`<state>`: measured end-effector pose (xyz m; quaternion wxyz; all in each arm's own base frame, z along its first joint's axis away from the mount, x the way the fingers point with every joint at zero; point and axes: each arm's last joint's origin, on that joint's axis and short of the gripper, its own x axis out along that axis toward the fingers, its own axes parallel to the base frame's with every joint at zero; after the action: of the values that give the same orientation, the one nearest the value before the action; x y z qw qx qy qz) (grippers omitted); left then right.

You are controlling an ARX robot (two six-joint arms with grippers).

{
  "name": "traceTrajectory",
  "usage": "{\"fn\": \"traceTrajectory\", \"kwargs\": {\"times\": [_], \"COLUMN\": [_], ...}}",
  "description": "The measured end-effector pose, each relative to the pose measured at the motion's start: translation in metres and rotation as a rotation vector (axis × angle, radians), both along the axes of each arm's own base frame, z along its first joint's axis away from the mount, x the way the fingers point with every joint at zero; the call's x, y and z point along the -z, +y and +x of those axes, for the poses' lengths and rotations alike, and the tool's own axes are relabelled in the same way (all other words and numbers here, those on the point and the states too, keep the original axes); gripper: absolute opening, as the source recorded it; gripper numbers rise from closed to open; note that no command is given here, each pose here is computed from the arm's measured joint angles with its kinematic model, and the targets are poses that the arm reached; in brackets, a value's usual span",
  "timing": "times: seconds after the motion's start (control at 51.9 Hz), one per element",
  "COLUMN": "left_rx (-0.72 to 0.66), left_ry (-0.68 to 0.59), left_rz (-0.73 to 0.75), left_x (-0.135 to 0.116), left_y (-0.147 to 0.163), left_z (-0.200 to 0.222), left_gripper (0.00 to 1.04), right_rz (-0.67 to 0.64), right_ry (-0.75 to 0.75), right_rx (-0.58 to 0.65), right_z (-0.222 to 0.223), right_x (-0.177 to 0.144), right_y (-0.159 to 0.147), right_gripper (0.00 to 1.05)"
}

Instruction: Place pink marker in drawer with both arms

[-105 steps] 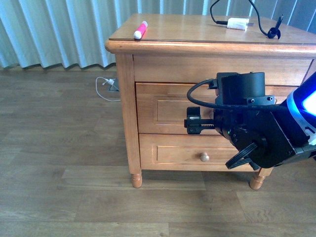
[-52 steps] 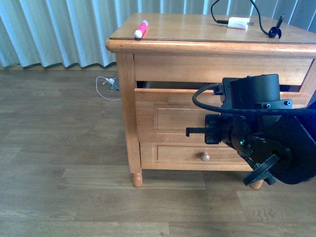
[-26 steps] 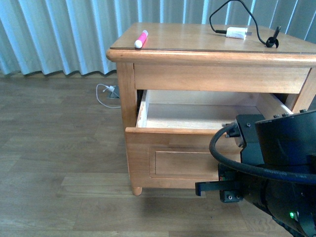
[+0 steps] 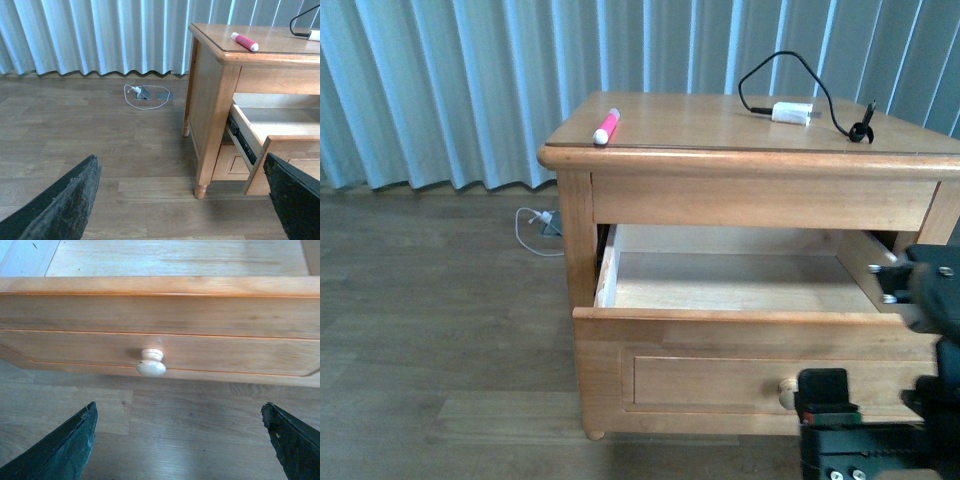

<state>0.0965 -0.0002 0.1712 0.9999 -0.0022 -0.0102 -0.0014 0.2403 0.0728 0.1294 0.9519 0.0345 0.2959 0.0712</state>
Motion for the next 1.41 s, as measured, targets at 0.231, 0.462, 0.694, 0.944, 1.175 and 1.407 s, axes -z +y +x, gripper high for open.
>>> {"fn": "traceTrajectory", "kwargs": {"times": [0.231, 0.462, 0.694, 0.944, 1.175, 1.407], "left_rx": [0.0, 0.0, 0.0, -0.159, -0.252, -0.006], "left_ry": [0.0, 0.0, 0.0, 0.003, 0.057, 0.14], "left_rz": [0.0, 0.0, 0.0, -0.032, -0.042, 0.042], "left_x": [0.0, 0.0, 0.0, -0.001, -0.025, -0.059], "left_y": [0.0, 0.0, 0.0, -0.001, -0.019, -0.064], "left_z": [0.0, 0.0, 0.0, 0.003, 0.045, 0.147], "left_gripper": [0.99, 0.99, 0.99, 0.99, 0.99, 0.99], "right_rz": [0.038, 0.078, 0.102, 0.101, 0.102, 0.101], "right_ry": [-0.092, -0.15, -0.166, -0.165, -0.165, -0.163], "right_rx": [-0.02, -0.055, -0.048, -0.048, -0.047, -0.047], "right_z": [-0.042, -0.067, -0.07, -0.07, -0.07, -0.07], "right_x": [-0.044, -0.062, -0.065, -0.065, -0.065, -0.065], "right_y": [-0.022, -0.035, -0.04, -0.04, -0.04, -0.04], "right_gripper": [0.96, 0.96, 0.96, 0.96, 0.96, 0.96]}}
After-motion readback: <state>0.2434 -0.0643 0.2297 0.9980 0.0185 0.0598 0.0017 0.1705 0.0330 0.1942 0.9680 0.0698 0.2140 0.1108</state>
